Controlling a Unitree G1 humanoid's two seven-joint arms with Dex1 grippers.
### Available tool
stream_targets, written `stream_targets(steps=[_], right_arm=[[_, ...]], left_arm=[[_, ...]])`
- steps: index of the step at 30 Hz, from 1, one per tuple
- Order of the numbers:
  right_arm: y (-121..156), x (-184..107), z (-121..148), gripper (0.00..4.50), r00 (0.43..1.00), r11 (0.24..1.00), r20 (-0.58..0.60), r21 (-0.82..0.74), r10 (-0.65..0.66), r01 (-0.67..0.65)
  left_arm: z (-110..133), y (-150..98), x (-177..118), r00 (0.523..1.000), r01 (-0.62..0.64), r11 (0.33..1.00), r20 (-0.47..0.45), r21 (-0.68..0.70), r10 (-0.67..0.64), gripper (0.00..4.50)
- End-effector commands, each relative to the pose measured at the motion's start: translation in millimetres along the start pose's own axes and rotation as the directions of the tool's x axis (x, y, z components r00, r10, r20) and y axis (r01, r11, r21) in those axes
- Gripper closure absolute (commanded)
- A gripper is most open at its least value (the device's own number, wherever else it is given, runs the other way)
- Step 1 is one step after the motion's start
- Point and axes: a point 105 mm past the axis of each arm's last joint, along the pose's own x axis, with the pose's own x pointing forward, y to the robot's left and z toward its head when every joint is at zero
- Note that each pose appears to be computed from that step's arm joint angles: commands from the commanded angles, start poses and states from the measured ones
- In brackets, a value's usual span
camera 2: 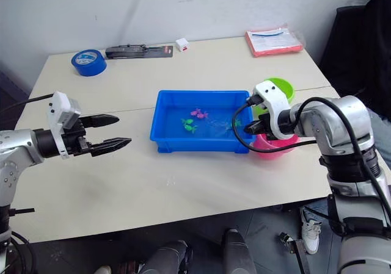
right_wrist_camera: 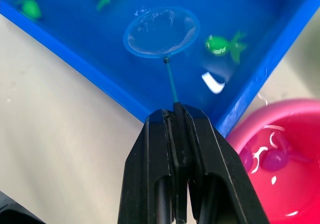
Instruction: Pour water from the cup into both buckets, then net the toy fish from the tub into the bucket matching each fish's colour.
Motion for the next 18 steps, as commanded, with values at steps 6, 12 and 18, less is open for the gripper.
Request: stream_targets(steps=[6,12,18], right_arm=[[-4,24,26,3.72,0.996,0.999,0.076,-0.016,-0.048,0.050],[-7,30,35,3.72,0.991,0.998,0.115,0.006,-0.067,0.067],[-4,31,37,3.72,0.990,0.998,0.129,0.025,-0.053,0.050]], left_arm=[[12,-4,-8,1.000,-0.012,0.999,0.019,0.047,0.011,0.00],[13,-6,-10,1.000,-0.012,0.999,0.013,0.047,0.011,0.00],[14,-5,-10,1.000,-0.009,0.999,0.011,0.049,0.008,0.00]])
